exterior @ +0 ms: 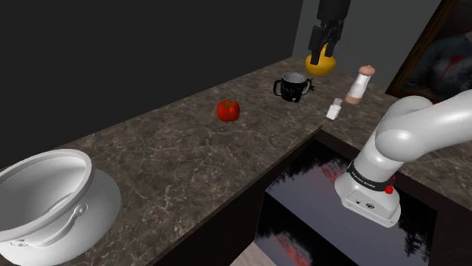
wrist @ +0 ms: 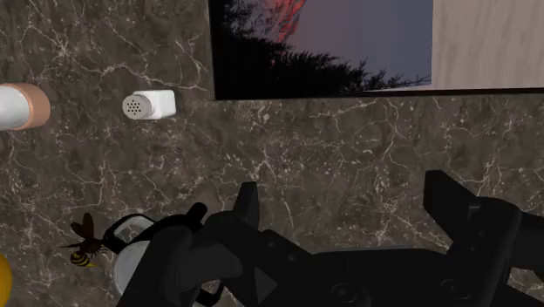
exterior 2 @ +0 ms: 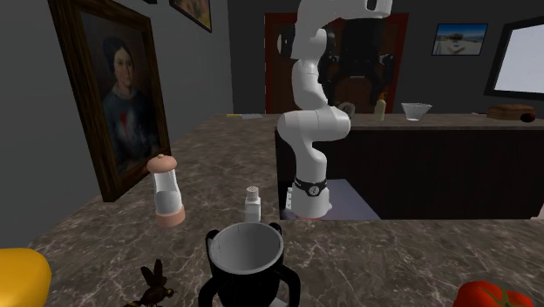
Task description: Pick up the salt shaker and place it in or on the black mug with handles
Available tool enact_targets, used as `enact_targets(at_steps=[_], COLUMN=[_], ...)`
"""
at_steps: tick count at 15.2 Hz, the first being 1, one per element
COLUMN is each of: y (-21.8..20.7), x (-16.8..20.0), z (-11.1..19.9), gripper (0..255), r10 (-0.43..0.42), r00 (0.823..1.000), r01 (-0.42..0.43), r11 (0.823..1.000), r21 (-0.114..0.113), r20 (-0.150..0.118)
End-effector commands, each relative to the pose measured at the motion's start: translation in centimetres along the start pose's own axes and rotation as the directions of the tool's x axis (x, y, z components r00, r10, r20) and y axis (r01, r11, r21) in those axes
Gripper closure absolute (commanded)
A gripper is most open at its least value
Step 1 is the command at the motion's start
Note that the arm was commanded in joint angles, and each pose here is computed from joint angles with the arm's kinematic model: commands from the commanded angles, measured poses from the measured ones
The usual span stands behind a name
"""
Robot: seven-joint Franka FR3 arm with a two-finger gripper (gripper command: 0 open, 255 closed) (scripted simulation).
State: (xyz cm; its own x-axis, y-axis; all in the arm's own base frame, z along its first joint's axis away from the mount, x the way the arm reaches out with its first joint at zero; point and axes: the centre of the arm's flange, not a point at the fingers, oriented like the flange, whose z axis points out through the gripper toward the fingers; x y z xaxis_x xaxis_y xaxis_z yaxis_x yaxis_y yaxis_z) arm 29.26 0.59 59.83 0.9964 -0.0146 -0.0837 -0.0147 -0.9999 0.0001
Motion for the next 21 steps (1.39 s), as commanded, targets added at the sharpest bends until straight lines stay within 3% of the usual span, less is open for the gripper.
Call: enact_targets(at_steps=[1,21], y=[0.0,16.6], x=[0.0,-6.0], z=[0.0,19.1], gripper=[0,0], r10=[0.000,0.054], r00=[1.000,0.988], r01=[0.000,-0.066], r11=[1.000,0.994], r21=[0.000,-0.086], r20=[0.000,-0.143])
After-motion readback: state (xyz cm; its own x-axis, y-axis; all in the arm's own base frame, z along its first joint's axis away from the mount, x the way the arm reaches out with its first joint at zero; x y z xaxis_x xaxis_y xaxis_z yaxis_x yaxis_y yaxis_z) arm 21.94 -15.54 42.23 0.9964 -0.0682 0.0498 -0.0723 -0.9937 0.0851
